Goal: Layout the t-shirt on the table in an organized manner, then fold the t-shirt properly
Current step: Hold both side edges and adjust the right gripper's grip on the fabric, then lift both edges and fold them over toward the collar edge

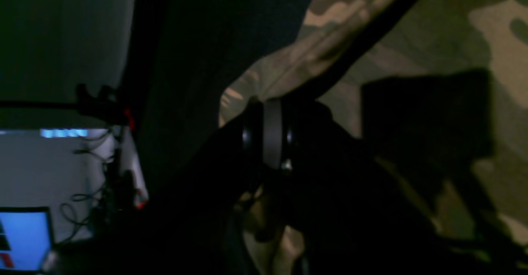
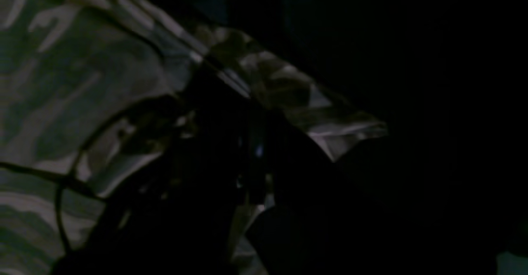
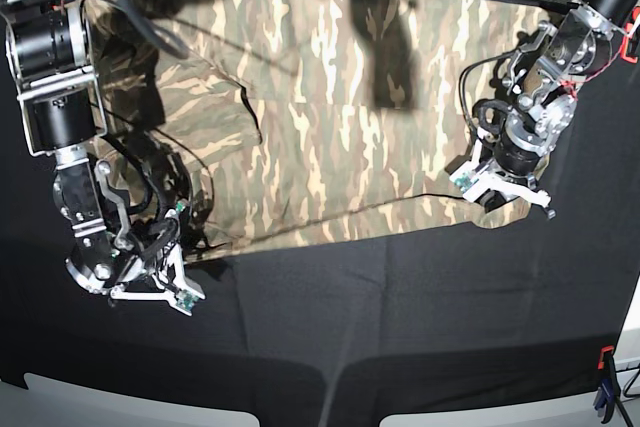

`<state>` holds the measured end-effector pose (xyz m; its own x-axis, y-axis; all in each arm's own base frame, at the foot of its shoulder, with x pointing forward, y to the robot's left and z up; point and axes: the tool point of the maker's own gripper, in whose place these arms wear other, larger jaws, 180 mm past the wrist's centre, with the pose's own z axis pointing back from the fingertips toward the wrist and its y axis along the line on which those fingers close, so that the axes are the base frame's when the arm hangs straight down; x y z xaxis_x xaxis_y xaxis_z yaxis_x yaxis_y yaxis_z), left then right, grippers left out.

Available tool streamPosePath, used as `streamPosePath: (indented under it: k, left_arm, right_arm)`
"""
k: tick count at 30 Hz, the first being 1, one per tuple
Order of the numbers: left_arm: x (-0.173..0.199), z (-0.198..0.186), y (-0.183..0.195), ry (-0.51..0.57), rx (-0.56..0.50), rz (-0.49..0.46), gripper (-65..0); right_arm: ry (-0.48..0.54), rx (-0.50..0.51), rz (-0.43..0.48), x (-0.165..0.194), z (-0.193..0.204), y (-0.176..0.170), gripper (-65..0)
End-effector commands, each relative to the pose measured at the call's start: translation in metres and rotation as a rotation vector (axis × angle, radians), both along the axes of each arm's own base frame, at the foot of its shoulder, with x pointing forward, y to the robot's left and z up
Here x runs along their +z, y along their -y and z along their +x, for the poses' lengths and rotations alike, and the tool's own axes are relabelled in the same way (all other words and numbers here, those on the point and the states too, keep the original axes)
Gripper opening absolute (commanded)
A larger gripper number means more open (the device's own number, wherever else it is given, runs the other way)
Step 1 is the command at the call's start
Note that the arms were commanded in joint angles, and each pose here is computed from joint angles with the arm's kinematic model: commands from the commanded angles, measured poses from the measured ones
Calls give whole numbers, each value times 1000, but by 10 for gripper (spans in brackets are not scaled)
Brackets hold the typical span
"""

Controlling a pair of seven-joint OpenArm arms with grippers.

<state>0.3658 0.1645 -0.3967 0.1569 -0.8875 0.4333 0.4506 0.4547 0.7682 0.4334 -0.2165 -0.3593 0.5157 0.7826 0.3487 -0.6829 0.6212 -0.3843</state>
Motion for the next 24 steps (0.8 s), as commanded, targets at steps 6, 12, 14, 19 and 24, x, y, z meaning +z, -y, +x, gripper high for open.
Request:
streamPosePath:
  k: [6, 12, 14, 19, 24]
  left_arm:
    - [13, 10, -14, 37, 43, 46, -650]
    - [24, 13, -24, 81, 115, 49, -650]
    - [30, 14, -28, 101, 150, 50, -650]
    - [40, 7, -26, 123, 137, 81, -650]
    - [46, -18, -22, 111, 119, 82, -650]
  right_arm:
    - [112, 48, 19, 38, 17, -13, -650]
    - [139, 116, 0, 43, -2, -36, -650]
    - [126, 129, -9, 35, -13, -39, -650]
    - [114, 163, -69, 23, -40, -36, -650]
    - [96, 152, -153, 22, -73, -17, -650]
